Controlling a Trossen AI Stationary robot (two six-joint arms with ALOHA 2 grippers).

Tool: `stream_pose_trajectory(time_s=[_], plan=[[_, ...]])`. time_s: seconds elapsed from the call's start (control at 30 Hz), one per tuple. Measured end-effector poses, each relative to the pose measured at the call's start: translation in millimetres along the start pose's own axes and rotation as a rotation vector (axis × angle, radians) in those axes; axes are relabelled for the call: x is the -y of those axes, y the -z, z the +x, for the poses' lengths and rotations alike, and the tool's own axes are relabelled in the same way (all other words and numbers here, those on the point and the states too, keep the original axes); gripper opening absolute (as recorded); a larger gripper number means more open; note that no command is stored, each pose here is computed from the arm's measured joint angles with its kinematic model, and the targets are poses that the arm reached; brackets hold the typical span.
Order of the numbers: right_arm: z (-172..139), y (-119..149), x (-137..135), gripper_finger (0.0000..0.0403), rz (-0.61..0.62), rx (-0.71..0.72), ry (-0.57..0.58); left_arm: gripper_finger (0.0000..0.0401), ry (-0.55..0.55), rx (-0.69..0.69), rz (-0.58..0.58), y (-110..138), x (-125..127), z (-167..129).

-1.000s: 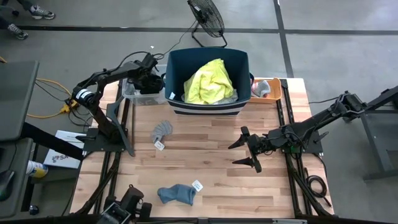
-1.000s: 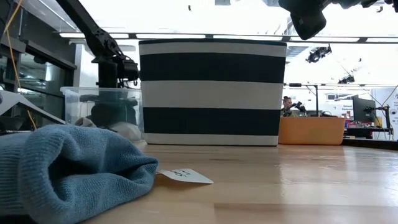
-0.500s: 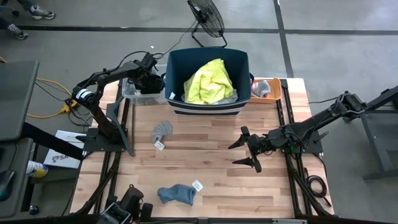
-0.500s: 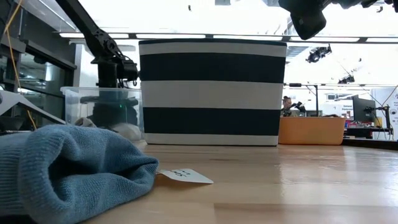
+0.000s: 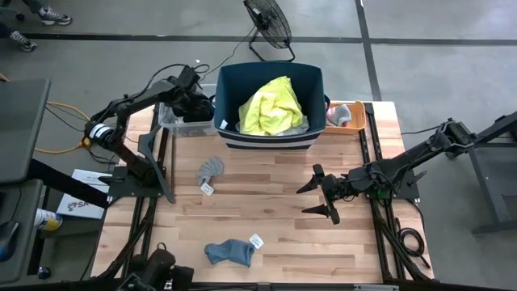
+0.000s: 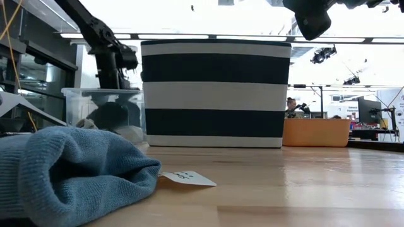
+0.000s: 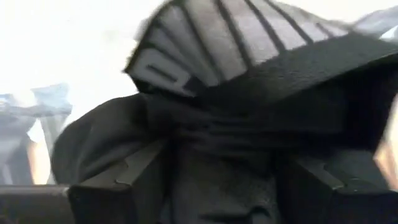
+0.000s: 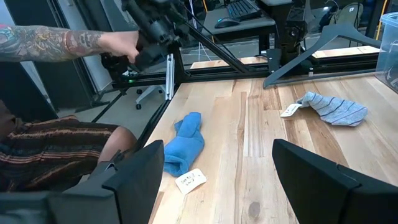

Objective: Pick & Place Cloths
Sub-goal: Put the black boxer shorts into the transparent container, then put the gray sock into the yellow bin

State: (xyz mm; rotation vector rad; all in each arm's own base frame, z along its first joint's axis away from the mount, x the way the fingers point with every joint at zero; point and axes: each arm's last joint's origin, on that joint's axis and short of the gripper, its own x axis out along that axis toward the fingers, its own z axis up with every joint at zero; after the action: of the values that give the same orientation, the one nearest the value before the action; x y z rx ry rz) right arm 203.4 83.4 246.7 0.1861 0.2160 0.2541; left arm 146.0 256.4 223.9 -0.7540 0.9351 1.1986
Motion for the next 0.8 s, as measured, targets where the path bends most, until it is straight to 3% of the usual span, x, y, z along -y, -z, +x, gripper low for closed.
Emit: stream_pose_trajectory(time_s=[0.53,0.8], plan=[[0.0,0.0,0.0,0.0291,0.0,0.0,0.0,0.025,0.141,0.243,0.025,6.0,-10.6,-80.0],[0.0,0.0,0.0,0.0291,0.0,0.0,0.0,0.02,0.293,0.306,0.068,17.1,-14.0,-112.1]])
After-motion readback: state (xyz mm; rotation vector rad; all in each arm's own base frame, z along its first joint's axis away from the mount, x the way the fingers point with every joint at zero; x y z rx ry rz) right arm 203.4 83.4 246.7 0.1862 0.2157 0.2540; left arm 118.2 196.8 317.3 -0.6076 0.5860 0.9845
